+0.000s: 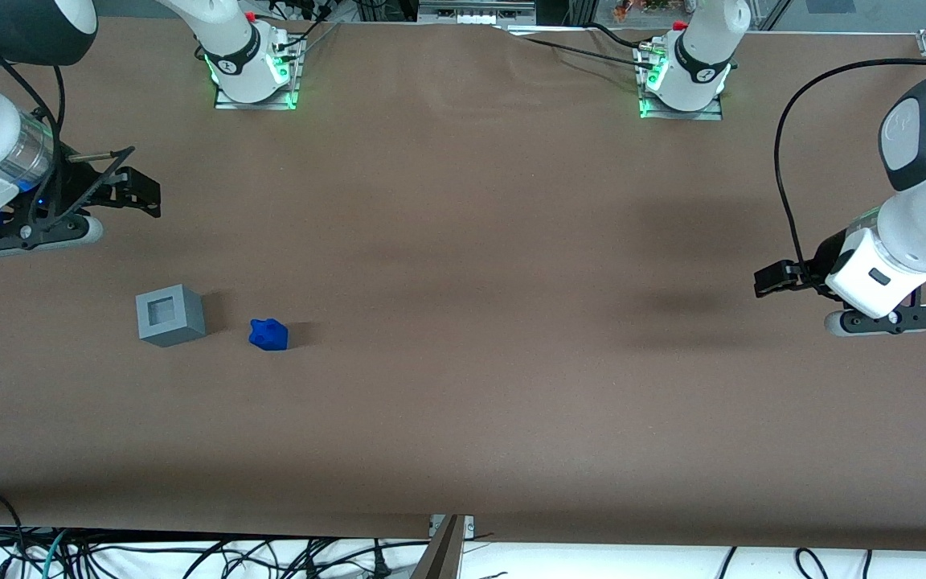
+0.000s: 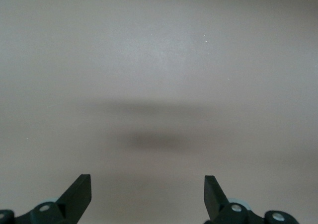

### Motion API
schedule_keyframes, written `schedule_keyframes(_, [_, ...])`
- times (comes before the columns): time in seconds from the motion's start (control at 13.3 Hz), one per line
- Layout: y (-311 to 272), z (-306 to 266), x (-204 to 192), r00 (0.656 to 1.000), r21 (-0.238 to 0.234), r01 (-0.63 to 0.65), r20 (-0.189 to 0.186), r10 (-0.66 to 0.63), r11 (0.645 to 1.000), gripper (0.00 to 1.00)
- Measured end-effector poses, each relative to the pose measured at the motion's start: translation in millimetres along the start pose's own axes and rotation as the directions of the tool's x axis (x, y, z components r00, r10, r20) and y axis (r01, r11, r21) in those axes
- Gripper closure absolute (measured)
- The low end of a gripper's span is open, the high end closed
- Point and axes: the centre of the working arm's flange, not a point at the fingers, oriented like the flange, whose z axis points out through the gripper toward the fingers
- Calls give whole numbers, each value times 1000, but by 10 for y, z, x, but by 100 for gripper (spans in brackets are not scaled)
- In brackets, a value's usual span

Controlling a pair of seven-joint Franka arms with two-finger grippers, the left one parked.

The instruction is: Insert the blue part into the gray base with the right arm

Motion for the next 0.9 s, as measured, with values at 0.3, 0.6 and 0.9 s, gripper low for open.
schedule_keyframes(0.3, [-17,1,-1,1000,16,1,0,-1,1000,1])
schedule_keyframes(0.6, [-20,2,-2,999,19,36,1,-36,999,1])
schedule_keyframes(0.9, [-21,8,-3,999,21,41,3,-41,999,1])
